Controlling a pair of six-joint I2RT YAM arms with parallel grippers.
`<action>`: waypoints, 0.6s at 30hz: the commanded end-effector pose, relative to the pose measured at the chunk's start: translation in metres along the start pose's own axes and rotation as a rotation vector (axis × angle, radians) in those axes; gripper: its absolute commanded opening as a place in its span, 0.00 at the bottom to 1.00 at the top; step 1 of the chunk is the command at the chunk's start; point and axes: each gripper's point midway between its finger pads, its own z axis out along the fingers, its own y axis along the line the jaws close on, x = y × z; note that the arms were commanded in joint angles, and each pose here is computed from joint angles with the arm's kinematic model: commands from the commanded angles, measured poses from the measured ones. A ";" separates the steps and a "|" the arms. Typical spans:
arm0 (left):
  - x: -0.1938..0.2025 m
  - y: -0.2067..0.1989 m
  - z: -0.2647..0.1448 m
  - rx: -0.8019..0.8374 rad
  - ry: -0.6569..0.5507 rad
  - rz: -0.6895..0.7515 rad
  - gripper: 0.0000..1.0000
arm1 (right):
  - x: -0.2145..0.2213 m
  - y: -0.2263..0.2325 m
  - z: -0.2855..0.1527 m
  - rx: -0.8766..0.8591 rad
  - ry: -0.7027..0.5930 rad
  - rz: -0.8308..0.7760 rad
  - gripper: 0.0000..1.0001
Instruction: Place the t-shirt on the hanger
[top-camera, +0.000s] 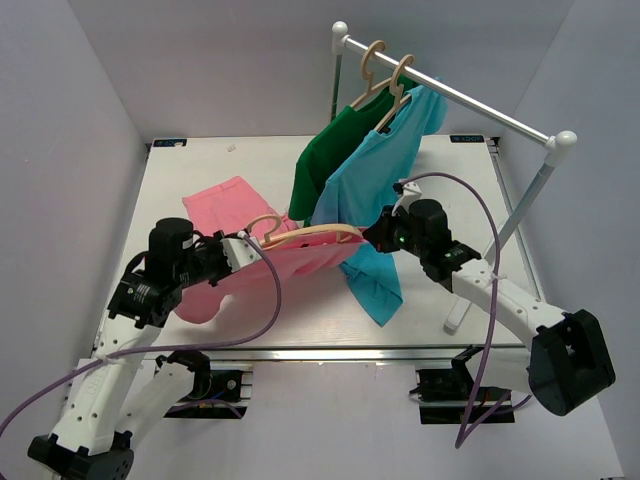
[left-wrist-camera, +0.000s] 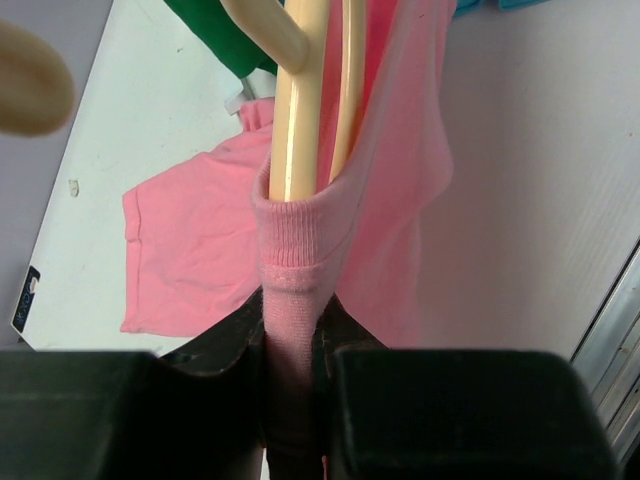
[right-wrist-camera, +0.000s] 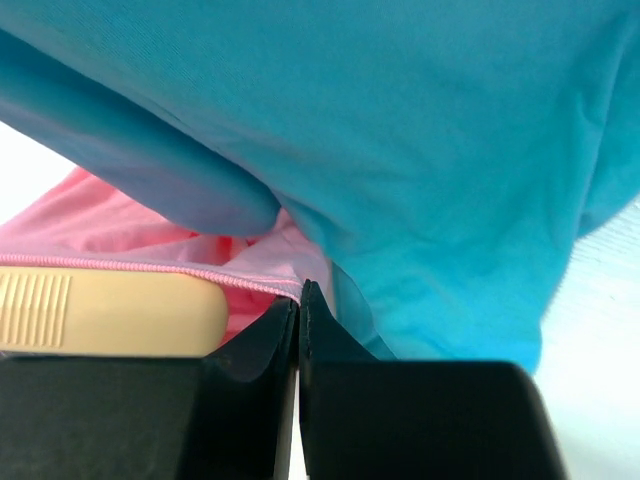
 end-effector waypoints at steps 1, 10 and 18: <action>0.009 0.022 -0.009 -0.111 0.060 0.016 0.00 | 0.002 -0.062 -0.017 0.263 0.064 -0.067 0.00; 0.033 0.015 0.010 -0.058 0.137 0.056 0.00 | -0.032 -0.025 -0.038 0.150 0.075 -0.130 0.00; 0.033 0.019 0.019 -0.045 0.136 0.061 0.00 | -0.028 0.065 -0.024 -0.042 0.168 -0.309 0.00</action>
